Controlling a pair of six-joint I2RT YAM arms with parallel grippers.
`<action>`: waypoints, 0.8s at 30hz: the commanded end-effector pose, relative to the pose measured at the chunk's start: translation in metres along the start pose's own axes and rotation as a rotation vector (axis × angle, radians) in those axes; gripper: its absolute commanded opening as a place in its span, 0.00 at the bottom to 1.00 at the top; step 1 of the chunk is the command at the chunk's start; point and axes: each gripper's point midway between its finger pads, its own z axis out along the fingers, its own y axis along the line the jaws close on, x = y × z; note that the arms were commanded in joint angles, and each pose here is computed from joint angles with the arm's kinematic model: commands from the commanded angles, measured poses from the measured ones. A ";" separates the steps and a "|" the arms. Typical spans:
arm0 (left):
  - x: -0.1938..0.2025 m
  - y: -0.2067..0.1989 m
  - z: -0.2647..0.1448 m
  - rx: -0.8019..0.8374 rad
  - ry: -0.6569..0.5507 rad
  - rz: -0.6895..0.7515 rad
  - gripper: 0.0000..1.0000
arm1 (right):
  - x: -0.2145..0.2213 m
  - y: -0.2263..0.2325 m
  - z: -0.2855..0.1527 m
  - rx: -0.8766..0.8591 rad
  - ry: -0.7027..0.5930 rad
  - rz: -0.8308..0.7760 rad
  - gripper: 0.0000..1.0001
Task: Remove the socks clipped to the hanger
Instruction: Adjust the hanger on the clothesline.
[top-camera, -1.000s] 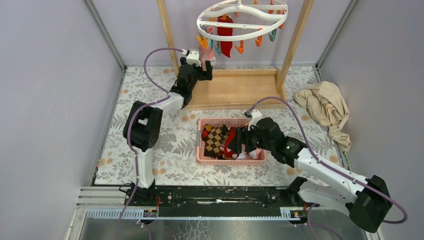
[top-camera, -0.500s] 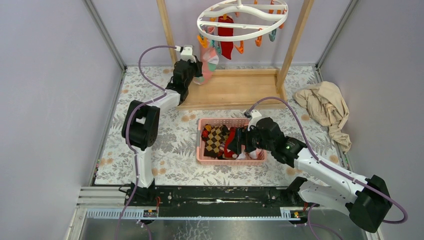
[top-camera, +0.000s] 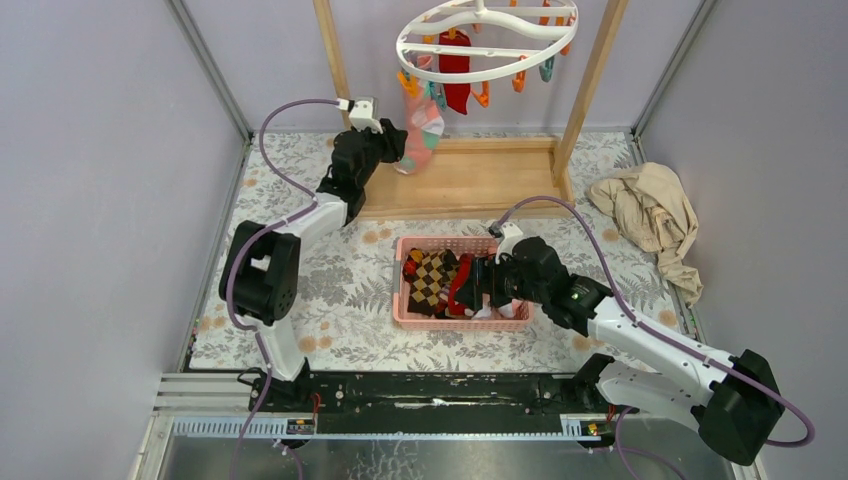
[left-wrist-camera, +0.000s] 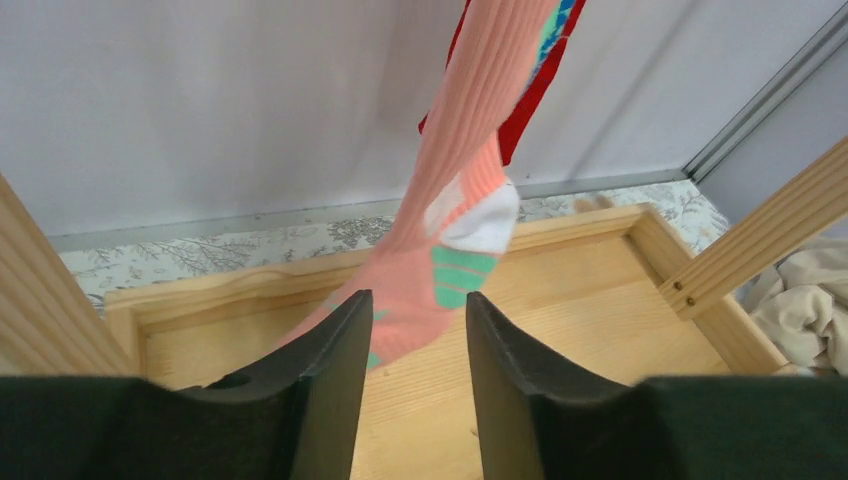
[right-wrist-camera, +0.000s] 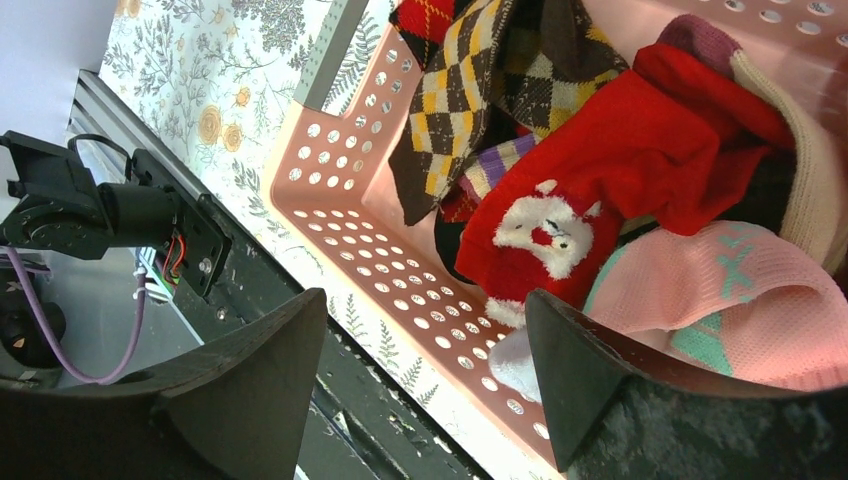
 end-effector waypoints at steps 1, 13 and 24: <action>-0.005 -0.007 0.000 0.036 -0.040 0.008 0.55 | -0.005 0.010 -0.002 -0.046 -0.031 0.004 0.80; 0.004 -0.005 0.037 0.074 -0.073 0.027 0.85 | -0.006 0.009 -0.002 -0.042 -0.040 0.012 0.81; 0.006 -0.009 0.062 0.148 -0.113 0.014 0.87 | -0.001 0.000 0.009 -0.008 -0.010 -0.002 0.82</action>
